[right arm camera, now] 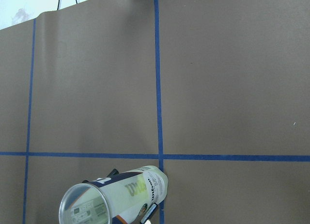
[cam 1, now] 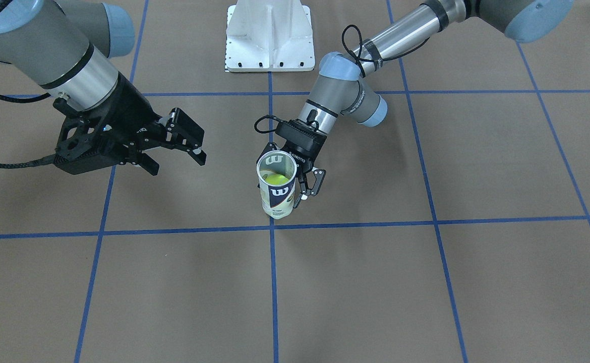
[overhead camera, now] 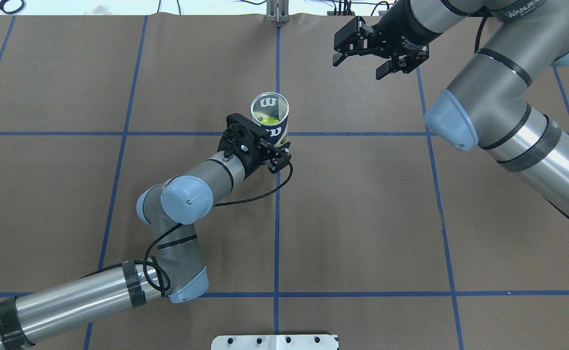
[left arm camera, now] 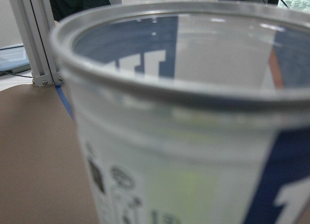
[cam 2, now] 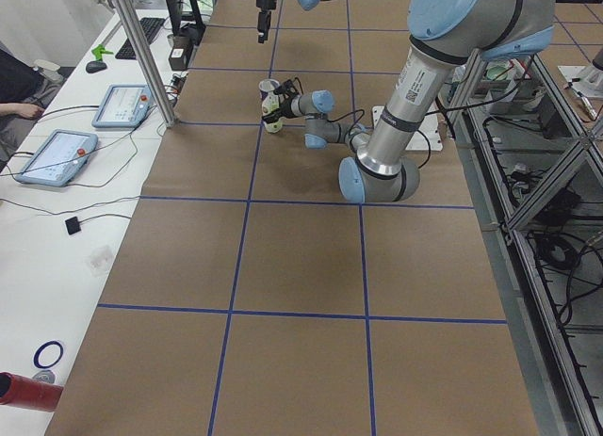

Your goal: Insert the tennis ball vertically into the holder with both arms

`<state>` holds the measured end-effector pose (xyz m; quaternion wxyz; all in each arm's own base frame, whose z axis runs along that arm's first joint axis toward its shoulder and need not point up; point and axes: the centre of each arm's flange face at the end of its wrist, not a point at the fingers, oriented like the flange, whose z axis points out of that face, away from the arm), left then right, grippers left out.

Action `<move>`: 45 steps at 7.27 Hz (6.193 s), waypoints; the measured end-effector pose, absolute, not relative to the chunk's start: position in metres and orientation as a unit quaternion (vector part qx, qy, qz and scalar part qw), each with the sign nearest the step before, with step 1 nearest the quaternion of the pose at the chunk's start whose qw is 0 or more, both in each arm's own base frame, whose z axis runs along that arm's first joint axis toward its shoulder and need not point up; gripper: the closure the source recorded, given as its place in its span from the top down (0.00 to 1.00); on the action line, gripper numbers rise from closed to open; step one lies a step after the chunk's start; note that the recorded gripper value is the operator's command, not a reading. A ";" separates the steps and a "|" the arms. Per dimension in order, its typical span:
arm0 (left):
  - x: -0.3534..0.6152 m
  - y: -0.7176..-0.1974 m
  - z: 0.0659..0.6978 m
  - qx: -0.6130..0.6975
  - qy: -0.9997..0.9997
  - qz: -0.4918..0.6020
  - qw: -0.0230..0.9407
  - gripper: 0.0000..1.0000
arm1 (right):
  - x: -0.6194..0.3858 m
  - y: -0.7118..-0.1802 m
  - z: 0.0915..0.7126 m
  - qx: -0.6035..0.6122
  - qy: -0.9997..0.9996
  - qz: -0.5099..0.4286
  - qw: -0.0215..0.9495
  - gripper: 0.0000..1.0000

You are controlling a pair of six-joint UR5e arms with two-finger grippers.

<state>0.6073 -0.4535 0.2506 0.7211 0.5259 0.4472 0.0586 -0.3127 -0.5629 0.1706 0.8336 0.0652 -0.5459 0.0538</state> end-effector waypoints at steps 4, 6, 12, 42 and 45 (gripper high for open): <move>0.603 -0.448 0.252 0.526 0.452 0.060 0.718 0.99 | -0.302 -0.570 0.184 0.072 -0.538 0.051 0.839 0.99; 0.588 -0.440 0.267 0.525 0.452 0.060 0.719 0.99 | -0.301 -0.570 0.186 0.072 -0.536 0.051 0.839 0.99; 0.537 -0.389 0.312 0.512 0.464 0.072 0.719 0.99 | -0.291 -0.571 0.193 0.070 -0.537 0.055 0.839 0.99; -0.043 -0.521 0.606 0.024 0.376 0.034 0.925 0.99 | 0.027 -0.535 0.603 -0.001 -0.357 -0.041 0.933 0.99; -0.043 -0.516 0.616 0.007 0.378 0.027 0.925 0.99 | 0.036 -0.536 0.600 0.005 -0.358 -0.034 0.933 0.99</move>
